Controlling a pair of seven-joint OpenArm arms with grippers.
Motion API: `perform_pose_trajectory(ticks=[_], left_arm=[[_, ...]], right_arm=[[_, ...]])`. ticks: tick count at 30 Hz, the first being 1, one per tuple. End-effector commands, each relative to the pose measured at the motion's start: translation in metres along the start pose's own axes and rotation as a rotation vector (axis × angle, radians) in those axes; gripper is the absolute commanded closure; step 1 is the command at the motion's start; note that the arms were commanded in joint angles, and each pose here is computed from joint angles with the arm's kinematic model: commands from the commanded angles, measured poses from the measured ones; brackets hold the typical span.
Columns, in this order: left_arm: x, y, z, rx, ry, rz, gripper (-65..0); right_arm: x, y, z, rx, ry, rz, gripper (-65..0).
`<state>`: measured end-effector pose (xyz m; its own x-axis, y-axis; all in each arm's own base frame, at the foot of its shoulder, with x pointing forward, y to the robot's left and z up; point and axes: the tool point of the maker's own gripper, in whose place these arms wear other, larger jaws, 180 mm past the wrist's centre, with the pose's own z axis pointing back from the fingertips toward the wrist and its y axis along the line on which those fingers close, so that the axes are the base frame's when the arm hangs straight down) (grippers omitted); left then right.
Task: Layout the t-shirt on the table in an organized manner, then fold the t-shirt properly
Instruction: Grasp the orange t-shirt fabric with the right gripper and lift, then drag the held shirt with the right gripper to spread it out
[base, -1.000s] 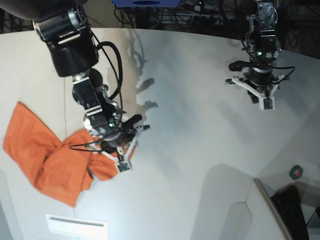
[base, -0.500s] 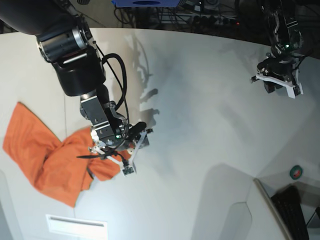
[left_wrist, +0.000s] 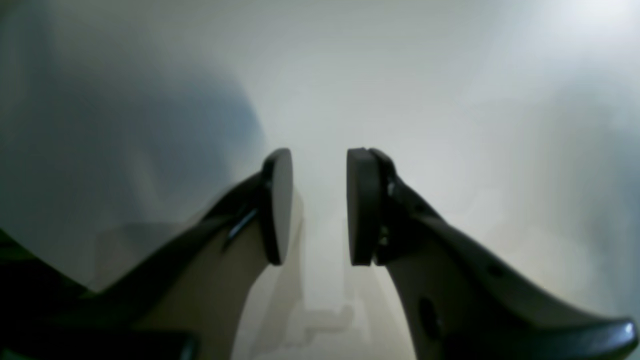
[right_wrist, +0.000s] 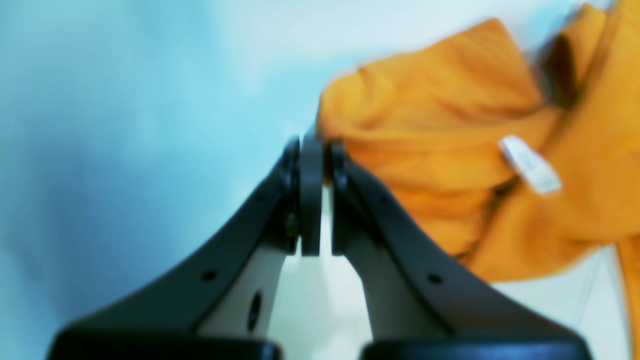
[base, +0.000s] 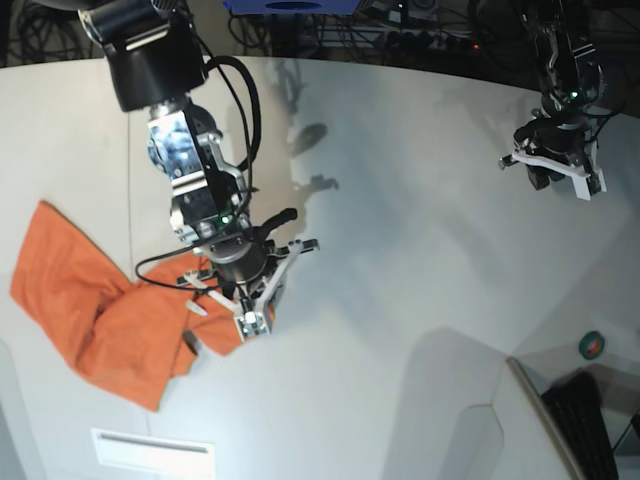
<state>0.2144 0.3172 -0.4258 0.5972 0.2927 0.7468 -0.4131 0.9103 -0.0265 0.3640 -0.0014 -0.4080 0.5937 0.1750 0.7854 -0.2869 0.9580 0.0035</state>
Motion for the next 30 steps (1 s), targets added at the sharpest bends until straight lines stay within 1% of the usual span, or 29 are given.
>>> perform_pose_trajectory(ticks=[1, 4, 6, 9, 10, 12, 14, 16, 19, 20, 21, 23, 24, 25, 26, 28, 29, 30], left_arm=[[0.021, 0.0, 0.0, -0.001, -0.059, -0.01, -18.3], [0.024, -0.002, -0.003, -0.009, -0.061, -0.026, -18.3], [0.031, -0.014, -0.006, -0.044, -0.068, -0.068, -18.3], [0.028, -0.036, -0.009, -0.106, -0.05, -0.143, -18.3], [0.03, -0.049, -0.011, -0.136, -0.056, -0.157, -18.3], [0.028, -0.064, -0.013, -0.17, -0.051, -0.172, -18.3], [0.026, -0.071, -0.012, -0.186, -0.046, -0.172, -19.1], [0.032, -0.078, -0.014, -0.198, -0.059, -0.165, -19.3], [0.03, -0.081, -0.015, -0.2, -0.054, -0.153, -19.3], [0.028, -0.083, -0.015, -0.205, -0.049, -0.155, -19.3], [0.025, -0.09, -0.015, -0.22, -0.044, -0.166, -19.3], [0.015, -0.1, -0.012, -0.252, -0.024, -0.198, -18.6], [0.01, -0.101, -0.011, -0.257, -0.015, -0.203, -18.3], [0.003, -0.099, -0.01, -0.256, -0.002, -0.204, -18.3], [0.0, -0.099, -0.007, -0.257, -0.012, -0.199, -18.3], [0.0, -0.096, 0.0, -0.261, -0.072, -0.193, -17.8], [0.001, -0.094, 0.004, -0.264, -0.116, -0.189, -16.5], [0.002, -0.093, 0.009, -0.27, -0.162, -0.187, -14.2]], right_arm=[[0.014, -0.002, 0.012, -0.001, -0.048, -0.003, 0.0], [0.0, -0.01, 0.048, -0.015, -0.035, 0.0, 0.0], [-0.014, -0.013, 0.07, -0.021, -0.021, 0.007, 0.0], [-0.05, -0.011, 0.1, -0.016, 0.031, 0.013, 0.0], [-0.065, -0.009, 0.108, -0.011, 0.061, 0.012, 0.0], [-0.093, -0.008, 0.117, -0.01, 0.127, 0.009, 0.0], [-0.122, -0.014, 0.124, -0.031, 0.198, -0.012, 0.0], [-0.146, -0.023, 0.129, -0.058, 0.255, -0.029, 0.0], [-0.163, -0.029, 0.135, -0.074, 0.299, -0.042, 0.0], [-0.163, -0.028, 0.136, -0.072, 0.299, -0.042, 0.0], [-0.164, -0.027, 0.137, -0.071, 0.301, -0.042, -8.1], [-0.152, -0.028, 0.137, -0.073, 0.265, -0.041, -24.9], [-0.143, -0.028, 0.137, -0.074, 0.239, -0.041, -30.9], [-0.125, -0.031, 0.133, -0.079, 0.183, -0.038, -34.7], [-0.109, -0.032, 0.128, -0.081, 0.125, -0.04, -35.7], [-0.066, -0.035, 0.114, -0.091, -0.007, -0.044, -34.5], [-0.047, -0.038, 0.107, -0.096, -0.05, -0.043, -34.1], [-0.033, -0.042, 0.098, -0.101, -0.068, -0.036, -34.2]])
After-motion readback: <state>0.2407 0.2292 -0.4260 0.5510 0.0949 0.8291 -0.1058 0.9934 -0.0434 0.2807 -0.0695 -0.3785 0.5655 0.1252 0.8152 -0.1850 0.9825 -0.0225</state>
